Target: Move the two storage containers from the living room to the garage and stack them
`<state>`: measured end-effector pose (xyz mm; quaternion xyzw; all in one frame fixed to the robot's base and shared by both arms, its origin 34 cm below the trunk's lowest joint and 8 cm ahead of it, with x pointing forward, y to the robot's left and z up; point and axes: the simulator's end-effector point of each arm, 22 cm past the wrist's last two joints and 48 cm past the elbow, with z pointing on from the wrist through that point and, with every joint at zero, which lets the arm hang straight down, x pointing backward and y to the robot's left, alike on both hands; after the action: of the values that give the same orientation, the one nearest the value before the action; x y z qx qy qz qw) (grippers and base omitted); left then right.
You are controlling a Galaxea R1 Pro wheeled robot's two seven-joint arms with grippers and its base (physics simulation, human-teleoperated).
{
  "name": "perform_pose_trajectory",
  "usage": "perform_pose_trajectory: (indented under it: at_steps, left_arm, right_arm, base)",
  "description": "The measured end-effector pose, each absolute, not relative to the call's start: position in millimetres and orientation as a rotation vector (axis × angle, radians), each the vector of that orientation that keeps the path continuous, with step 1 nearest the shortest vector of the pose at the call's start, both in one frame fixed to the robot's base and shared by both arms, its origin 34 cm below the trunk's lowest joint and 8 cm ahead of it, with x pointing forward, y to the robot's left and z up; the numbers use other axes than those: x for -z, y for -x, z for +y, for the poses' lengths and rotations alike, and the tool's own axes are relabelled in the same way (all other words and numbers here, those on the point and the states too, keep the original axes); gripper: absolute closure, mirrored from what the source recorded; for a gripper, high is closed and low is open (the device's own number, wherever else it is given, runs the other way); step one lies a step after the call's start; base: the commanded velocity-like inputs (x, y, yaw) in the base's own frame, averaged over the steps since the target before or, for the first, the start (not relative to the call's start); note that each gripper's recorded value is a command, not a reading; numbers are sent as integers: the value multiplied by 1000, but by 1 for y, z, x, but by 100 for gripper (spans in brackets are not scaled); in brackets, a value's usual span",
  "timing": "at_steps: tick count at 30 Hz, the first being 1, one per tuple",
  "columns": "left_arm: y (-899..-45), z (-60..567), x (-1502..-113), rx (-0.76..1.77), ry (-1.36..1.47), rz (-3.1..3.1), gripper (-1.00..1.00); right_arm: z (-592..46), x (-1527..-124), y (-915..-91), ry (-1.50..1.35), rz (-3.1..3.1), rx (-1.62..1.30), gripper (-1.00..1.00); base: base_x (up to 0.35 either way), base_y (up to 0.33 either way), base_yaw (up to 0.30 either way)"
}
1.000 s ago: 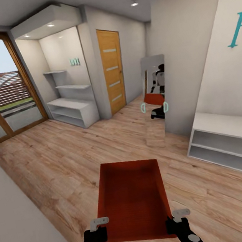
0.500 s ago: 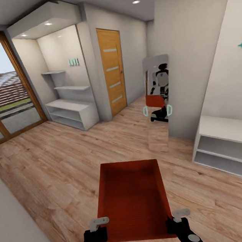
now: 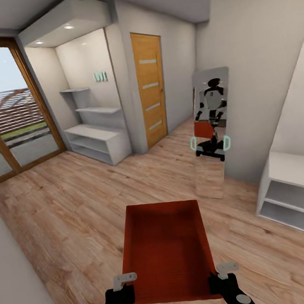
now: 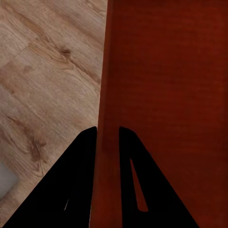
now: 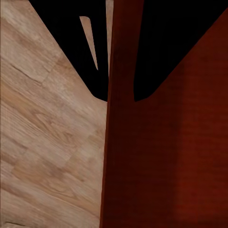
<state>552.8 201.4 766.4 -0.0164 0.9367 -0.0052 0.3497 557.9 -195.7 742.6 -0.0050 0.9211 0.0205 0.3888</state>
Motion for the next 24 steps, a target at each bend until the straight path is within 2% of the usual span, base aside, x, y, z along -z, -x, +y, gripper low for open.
perform_pose_trajectory:
  at_steps: [12, 20, 24]
  left_arm:
    - [-553, 201, -766, 14, 42, 2427, 100]
    - [-553, 201, -766, 13, 42, 2427, 100]
    - [-553, 201, -766, 14, 42, 2427, 100]
  right_arm:
    - [-196, -743, -558, 13, 2342, -52, 100]
    - [-196, -742, -558, 13, 2343, -52, 100]
    - [-196, -743, -558, 13, 2342, -52, 100]
  base:
    - [327, 0, 22]
    - [327, 0, 210]
    - [327, 0, 68]
